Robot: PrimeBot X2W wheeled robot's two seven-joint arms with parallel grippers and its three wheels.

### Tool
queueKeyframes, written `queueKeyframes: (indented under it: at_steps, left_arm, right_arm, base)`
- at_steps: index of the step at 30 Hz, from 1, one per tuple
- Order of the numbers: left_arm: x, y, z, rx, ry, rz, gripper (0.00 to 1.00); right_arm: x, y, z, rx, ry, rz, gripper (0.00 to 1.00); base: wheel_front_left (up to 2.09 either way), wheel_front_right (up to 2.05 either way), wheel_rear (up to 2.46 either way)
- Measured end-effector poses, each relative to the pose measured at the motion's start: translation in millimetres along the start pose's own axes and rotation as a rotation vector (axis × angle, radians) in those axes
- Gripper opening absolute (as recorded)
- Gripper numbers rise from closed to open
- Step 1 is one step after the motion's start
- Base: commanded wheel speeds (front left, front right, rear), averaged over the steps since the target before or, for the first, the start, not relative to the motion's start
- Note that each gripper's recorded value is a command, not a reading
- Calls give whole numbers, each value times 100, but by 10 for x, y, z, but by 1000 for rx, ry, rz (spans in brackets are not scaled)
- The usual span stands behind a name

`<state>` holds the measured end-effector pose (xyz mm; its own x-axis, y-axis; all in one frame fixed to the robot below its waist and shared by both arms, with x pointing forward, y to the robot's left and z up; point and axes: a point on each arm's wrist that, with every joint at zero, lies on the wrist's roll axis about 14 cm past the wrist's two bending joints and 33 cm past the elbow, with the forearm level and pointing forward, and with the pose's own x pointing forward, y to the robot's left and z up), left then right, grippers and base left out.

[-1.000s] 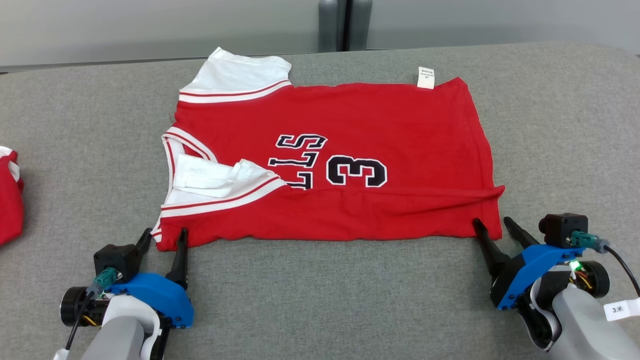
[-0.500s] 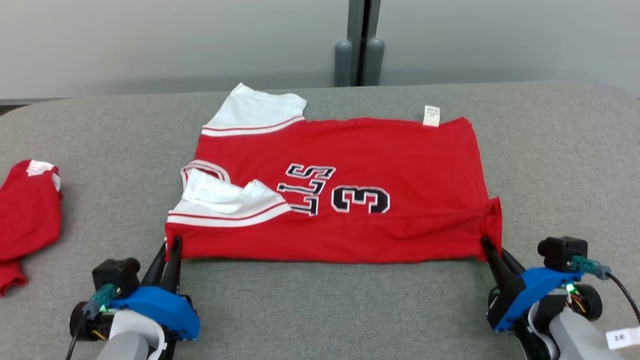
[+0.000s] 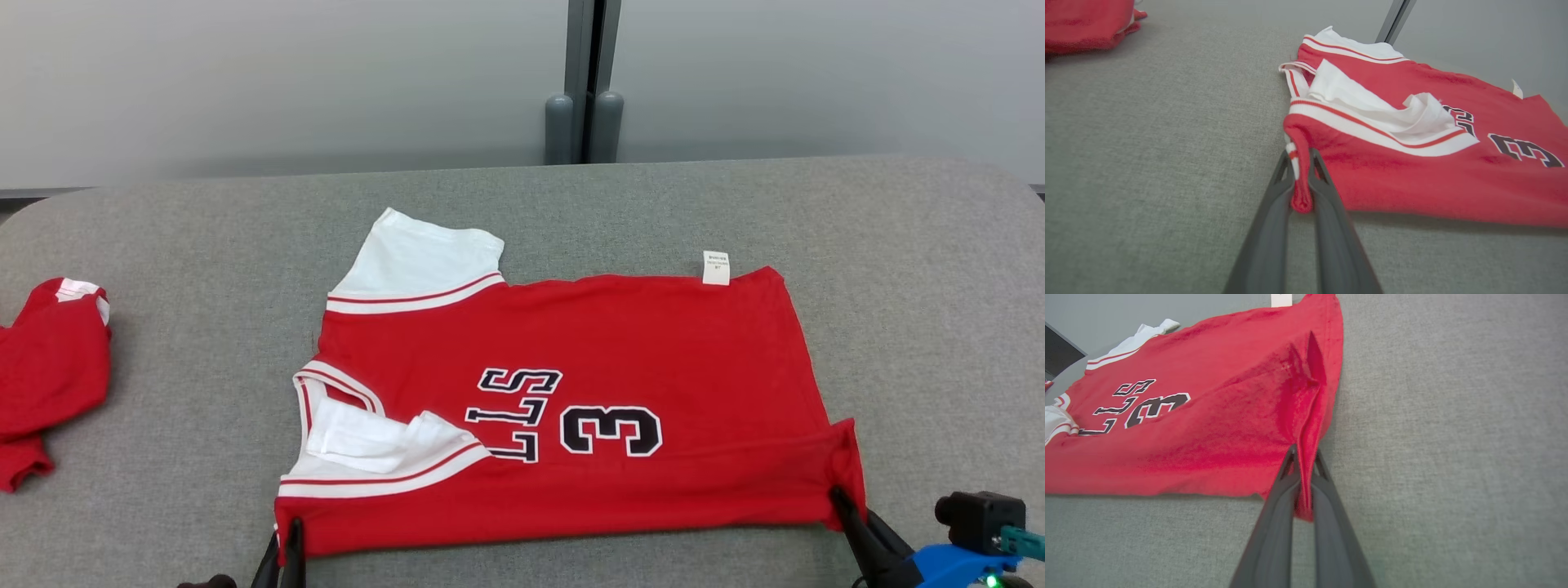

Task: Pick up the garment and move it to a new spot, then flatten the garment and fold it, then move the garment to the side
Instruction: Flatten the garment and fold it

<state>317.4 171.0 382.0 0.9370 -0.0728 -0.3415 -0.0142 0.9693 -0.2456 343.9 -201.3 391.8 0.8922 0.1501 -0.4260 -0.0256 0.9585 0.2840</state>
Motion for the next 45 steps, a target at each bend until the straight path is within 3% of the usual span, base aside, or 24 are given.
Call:
queueKeyframes:
  at_steps: [4, 5, 6, 7, 8, 13, 26, 35, 45]
  left_arm:
    - [-86, 4, -49, -5, 21, 15, 0]
    - [-95, 0, -61, 6, 27, 15, 35]
    - [-93, -4, -55, 15, 26, 13, 100]
    - [-89, -9, -51, 21, 25, 14, 100]
    - [-87, -15, -51, 26, 25, 13, 100]
    - [23, -17, 197, 65, -60, 21, 100]
    - [146, 61, 1138, 156, -349, 60, 100]
    - [123, 167, 1205, 252, -364, 79, 100]
    - [51, 243, 1214, 247, -373, 110, 100]
  right_arm:
    - [-116, -5, -78, 56, 20, -23, 0]
    - [-139, -6, -100, 59, 27, -27, 0]
    - [-152, 0, -103, 51, 30, -28, 44]
    - [-157, 12, -83, 54, 21, -29, 98]
    - [-158, 31, -73, 57, 18, -28, 100]
    - [-150, 64, 109, 22, -57, -31, 100]
    - [0, 351, 1013, -61, -437, 35, 100]
    - [50, 406, 1018, -132, -467, 39, 100]
    - [-37, 434, 932, -156, -472, 13, 100]
  base:
    - [0, 0, 0]
    - [0, 0, 0]
    - [0, 0, 0]
    - [0, 0, 0]
    - [0, 0, 0]
    - [0, 0, 0]
    - [0, 0, 0]
    - [0, 0, 0]
    - [0, 0, 0]
